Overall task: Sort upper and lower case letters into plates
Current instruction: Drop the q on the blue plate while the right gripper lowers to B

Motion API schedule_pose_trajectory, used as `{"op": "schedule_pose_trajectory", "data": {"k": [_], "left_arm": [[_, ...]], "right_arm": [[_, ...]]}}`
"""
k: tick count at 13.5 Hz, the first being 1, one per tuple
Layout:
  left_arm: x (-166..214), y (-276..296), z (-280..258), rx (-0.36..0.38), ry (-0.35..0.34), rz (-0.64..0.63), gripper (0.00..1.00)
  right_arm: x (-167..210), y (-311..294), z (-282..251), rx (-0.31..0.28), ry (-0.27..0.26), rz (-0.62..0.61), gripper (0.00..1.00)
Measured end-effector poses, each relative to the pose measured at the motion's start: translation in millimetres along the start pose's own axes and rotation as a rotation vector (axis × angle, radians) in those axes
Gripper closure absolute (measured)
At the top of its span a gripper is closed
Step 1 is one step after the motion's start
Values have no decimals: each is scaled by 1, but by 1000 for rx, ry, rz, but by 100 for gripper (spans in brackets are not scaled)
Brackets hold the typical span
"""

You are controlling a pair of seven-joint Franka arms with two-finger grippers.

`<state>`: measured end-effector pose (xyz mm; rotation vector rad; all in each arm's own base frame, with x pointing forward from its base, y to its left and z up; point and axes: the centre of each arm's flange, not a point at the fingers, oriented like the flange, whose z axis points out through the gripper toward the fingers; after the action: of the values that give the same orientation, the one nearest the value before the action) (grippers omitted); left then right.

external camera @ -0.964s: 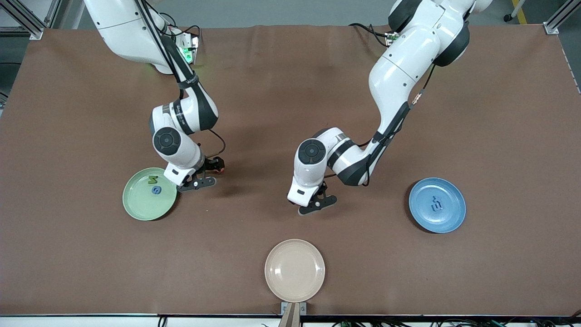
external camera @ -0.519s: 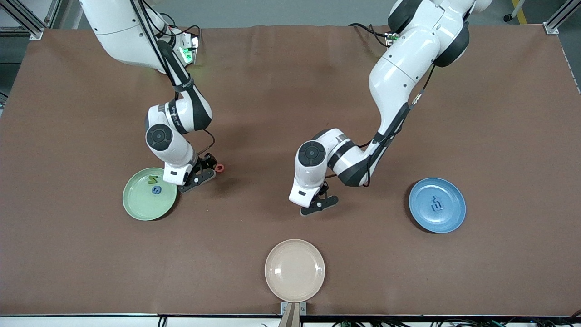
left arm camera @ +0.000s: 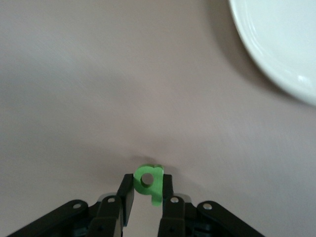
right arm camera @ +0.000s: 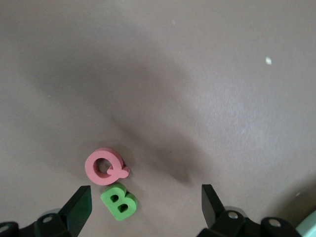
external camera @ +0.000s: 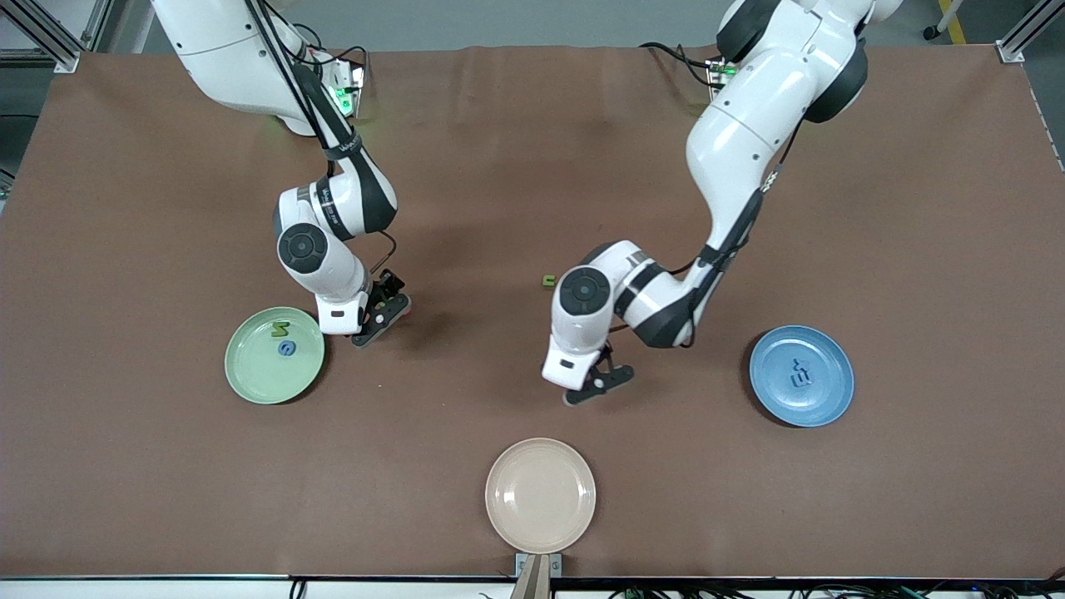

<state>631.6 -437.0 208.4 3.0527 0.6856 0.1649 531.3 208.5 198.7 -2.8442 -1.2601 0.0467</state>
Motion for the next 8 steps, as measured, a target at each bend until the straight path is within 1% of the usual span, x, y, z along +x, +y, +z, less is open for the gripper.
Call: {"op": "schedule_pose_trajectory", "data": {"k": [2,4,6,8], "left_arm": [[44,-38,-37,45,-5,-22,73],[70,-90,-61,90,-12,5,73],[88,-155,-69,127,-18,48,73],[104,-227,-60,125,-16,104,73]], "right_arm": [[1,0,-6,-2,6,-80,0],[-1,1,-6,1,2,-150,0],[-3,1,-4,7,-6,-204,1],[-5,2,-3,9,-10,-238,4]]}}
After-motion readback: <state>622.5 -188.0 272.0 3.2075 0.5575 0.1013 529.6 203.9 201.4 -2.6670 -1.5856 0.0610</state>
